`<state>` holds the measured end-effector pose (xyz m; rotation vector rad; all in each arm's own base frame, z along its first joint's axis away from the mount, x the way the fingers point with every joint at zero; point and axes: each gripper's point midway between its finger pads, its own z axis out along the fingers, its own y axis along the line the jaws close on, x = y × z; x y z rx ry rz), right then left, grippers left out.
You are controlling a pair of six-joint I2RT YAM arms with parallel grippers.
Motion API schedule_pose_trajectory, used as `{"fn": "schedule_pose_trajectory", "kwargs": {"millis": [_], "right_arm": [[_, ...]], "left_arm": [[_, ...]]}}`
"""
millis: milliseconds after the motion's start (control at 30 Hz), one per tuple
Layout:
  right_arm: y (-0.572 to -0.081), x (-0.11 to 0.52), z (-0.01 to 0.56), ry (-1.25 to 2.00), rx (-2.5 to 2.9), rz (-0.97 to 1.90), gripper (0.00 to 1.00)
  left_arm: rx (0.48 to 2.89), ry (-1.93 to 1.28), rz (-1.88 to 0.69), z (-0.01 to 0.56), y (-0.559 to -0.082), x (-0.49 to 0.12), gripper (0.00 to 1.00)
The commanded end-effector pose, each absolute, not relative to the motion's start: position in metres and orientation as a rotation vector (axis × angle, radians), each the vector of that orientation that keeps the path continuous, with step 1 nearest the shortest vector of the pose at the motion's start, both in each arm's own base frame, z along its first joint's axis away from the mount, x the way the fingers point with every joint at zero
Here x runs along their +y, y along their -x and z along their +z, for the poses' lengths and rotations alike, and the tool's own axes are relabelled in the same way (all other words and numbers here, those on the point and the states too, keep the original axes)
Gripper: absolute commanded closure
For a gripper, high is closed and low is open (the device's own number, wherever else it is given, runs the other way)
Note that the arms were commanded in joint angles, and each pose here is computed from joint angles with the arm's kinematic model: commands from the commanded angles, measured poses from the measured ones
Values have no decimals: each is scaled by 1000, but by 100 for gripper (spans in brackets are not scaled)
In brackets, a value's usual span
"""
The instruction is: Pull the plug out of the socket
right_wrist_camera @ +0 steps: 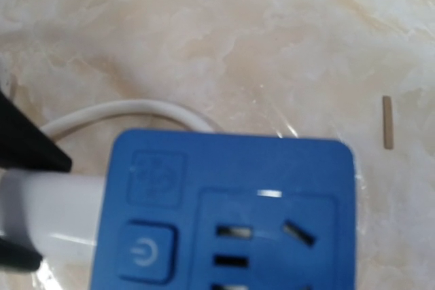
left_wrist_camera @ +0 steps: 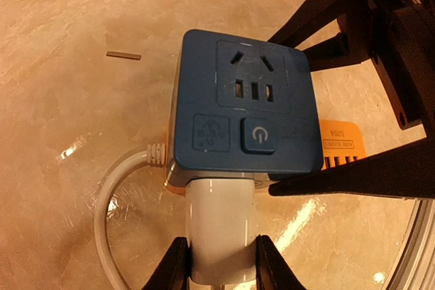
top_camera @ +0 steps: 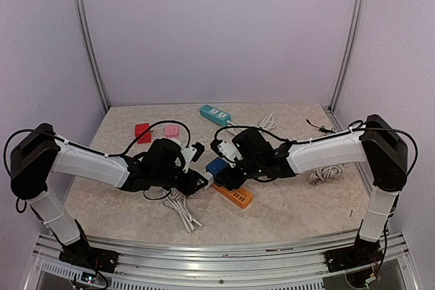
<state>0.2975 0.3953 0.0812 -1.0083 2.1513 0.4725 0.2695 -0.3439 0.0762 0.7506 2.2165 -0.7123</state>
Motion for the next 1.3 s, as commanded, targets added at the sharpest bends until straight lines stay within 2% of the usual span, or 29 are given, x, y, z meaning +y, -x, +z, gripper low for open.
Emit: {"fn": "schedule_pose_trajectory", "kwargs": {"millis": [0, 333, 767, 1000, 1267], "right_arm": [[-315, 344, 32, 942, 2274, 170, 76], [-315, 336, 26, 963, 2273, 113, 77], [-321, 325, 20, 925, 2299, 33, 81], [-326, 315, 18, 877, 2319, -9, 81], [-329, 309, 18, 841, 2330, -31, 81]], "left_arm": [[2328, -807, -729, 63, -241, -337, 95], [2337, -885, -734, 63, -227, -329, 100], [2317, -914, -574, 59, -225, -319, 100], [2286, -818, -682, 63, -224, -330, 100], [2283, -917, -736, 54, -206, -348, 100]]}}
